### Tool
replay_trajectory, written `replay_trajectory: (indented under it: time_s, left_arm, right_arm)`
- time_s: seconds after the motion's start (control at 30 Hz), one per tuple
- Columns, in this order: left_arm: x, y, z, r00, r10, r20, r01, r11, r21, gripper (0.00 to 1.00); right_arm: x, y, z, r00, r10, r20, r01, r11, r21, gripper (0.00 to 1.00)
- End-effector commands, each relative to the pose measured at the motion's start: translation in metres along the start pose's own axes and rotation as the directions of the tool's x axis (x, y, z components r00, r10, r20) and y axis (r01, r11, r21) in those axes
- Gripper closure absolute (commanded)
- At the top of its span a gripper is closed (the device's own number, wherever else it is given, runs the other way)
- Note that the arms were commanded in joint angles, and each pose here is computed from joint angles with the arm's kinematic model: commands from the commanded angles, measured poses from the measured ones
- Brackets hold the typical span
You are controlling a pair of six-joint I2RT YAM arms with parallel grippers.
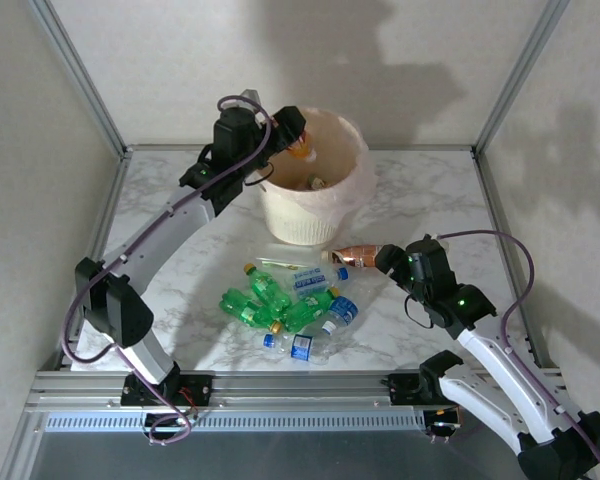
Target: Put the plastic bottles in the bin
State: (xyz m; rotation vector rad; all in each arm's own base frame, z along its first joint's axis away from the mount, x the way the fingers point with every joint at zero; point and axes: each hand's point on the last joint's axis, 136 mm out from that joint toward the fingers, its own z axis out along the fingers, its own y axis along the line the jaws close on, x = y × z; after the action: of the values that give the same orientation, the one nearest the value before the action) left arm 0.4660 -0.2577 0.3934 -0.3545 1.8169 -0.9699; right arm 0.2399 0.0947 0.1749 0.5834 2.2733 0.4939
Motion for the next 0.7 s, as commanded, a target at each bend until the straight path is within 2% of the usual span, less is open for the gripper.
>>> replay_trajectory:
  time_s: [0.0,0.23,0.47,0.67]
  left_arm:
    - [-0.018,-0.025,-0.029,0.998,0.037,0.047,-0.039,0.998,0.051,0.18]
    - [-0.014,-0.028,-0.035,0.997,0.061,0.036,-0.064,0.995,0.075,0.0]
    - [-0.032,-0.027,-0.081,0.989,0.1,0.111,-0.105,0.994,0.042,0.01]
    - [-0.028,0.017,-0.139,0.975,0.165,0.15,-0.151,0.983,-0.1,0.02]
  right_arm:
    - [-0.009,0.004,-0.004,0.999,0.012,0.029,-0.012,1.0,-0.003,0.12]
    - [-0.009,0.005,-0.006,1.0,0.015,0.027,-0.015,1.0,-0.01,0.09]
    - [-0.002,-0.005,0.002,1.0,0.01,0.004,-0.01,0.999,0.041,0.09]
    - [0.007,-0.005,0.021,0.999,0.011,-0.038,-0.009,0.998,0.069,0.06]
